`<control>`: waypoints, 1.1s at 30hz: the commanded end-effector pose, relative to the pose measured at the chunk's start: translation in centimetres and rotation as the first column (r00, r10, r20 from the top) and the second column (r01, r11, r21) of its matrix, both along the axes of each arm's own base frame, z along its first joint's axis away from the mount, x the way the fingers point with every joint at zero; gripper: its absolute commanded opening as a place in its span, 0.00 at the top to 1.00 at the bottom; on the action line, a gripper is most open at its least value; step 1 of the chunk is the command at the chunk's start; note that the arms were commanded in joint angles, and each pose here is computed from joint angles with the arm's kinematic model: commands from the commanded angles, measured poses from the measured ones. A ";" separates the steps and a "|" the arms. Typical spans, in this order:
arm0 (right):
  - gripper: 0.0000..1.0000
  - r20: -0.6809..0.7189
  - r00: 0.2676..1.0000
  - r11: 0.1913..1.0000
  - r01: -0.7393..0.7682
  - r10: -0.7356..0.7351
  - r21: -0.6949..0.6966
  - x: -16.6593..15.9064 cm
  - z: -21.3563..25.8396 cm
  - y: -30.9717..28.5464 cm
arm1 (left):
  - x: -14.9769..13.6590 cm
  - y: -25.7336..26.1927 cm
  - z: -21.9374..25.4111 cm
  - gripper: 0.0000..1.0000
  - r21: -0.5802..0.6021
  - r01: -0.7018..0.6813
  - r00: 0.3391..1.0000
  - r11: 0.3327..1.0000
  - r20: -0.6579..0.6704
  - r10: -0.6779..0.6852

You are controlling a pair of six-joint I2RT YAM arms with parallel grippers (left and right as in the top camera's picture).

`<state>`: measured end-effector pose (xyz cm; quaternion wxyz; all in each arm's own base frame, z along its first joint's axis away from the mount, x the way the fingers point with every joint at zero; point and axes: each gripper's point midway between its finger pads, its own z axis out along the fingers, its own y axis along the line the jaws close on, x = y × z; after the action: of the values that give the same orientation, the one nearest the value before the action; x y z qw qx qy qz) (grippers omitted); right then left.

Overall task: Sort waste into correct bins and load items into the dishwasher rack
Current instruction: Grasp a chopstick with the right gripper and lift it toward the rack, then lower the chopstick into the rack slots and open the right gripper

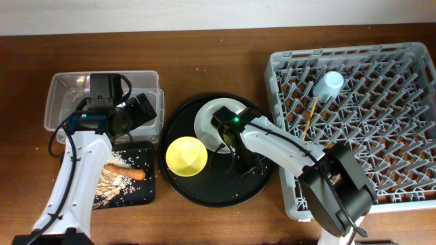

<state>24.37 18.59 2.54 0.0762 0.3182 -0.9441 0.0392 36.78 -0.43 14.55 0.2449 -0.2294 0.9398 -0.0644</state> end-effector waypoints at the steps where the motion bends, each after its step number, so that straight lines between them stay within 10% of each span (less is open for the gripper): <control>1: 0.86 -0.003 1.000 1.000 -0.005 0.005 -0.017 -0.2 -0.2 -0.3 | -0.1 -0.1 1.0 0.01 0.000 0.013 1.000 1.000 0.027 -0.013; 18: 0.96 0.126 0.992 0.981 -0.008 -0.016 0.194 1.5 12.1 2.5 | -0.1 -0.1 1.0 0.01 0.000 0.013 1.000 1.000 0.027 -0.013; 33: 0.96 0.174 0.858 0.873 0.457 -0.483 0.172 6.7 15.0 -14.5 | -0.1 -0.1 1.0 0.01 0.000 0.013 1.000 1.000 0.027 -0.013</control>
<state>30.41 5.37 17.61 -0.0368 0.0915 -0.9951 -0.0120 36.77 -0.43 14.56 0.2449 -0.2294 0.9398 -0.0644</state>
